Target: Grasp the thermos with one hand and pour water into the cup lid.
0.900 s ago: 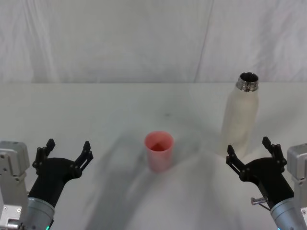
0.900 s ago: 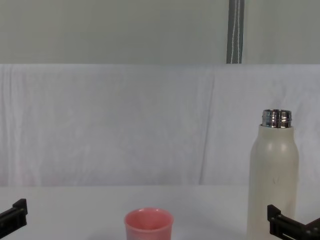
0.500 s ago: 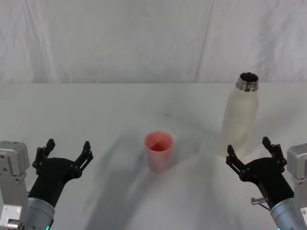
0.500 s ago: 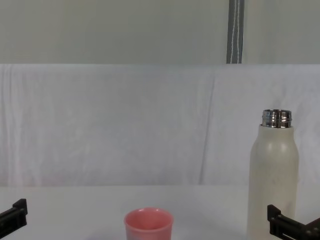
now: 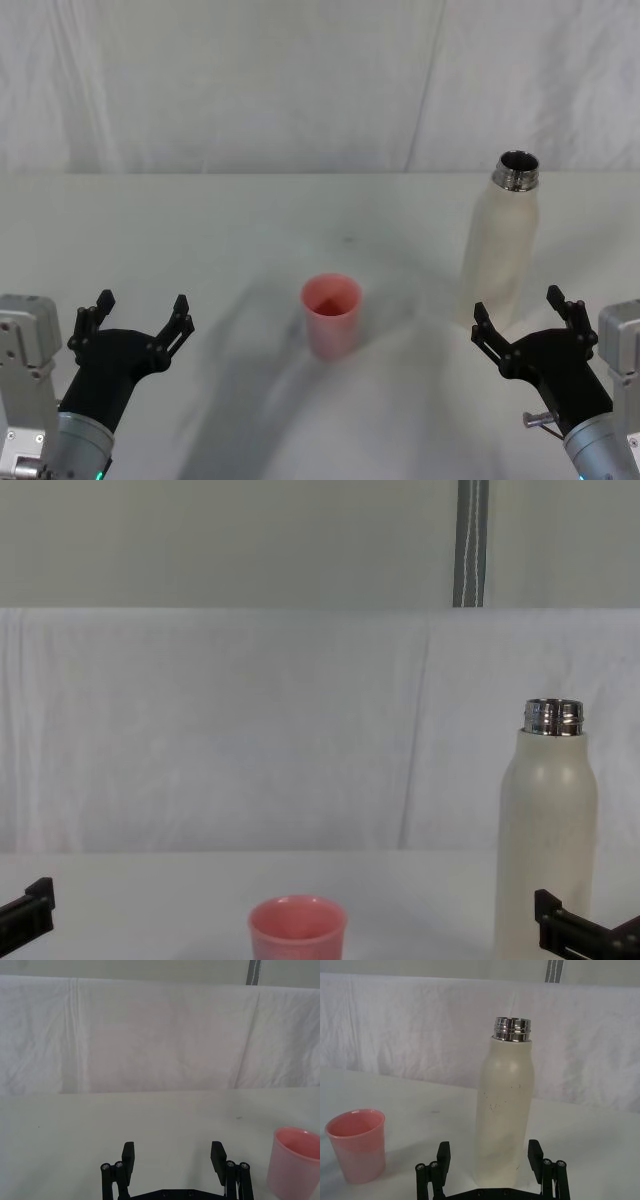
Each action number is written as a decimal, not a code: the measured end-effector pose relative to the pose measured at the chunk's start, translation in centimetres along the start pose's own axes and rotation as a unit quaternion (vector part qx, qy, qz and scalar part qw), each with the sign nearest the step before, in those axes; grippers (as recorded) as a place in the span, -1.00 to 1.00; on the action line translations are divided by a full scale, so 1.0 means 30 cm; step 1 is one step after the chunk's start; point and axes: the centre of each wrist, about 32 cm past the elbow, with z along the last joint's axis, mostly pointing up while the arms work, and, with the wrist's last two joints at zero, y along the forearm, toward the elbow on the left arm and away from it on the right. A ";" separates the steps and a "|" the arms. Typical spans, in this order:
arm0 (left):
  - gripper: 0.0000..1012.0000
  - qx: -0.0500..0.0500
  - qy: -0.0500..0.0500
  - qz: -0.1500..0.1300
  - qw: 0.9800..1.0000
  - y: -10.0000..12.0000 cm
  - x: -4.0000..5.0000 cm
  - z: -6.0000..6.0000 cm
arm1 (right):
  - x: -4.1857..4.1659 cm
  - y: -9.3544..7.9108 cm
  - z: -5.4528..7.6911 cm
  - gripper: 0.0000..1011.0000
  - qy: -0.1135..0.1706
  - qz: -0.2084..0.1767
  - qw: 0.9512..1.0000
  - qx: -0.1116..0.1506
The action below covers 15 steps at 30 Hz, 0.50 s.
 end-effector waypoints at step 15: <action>0.98 0.000 0.000 0.000 1.000 0.000 0.000 0.000 | 0.016 0.015 0.001 0.98 0.004 -0.002 1.000 0.002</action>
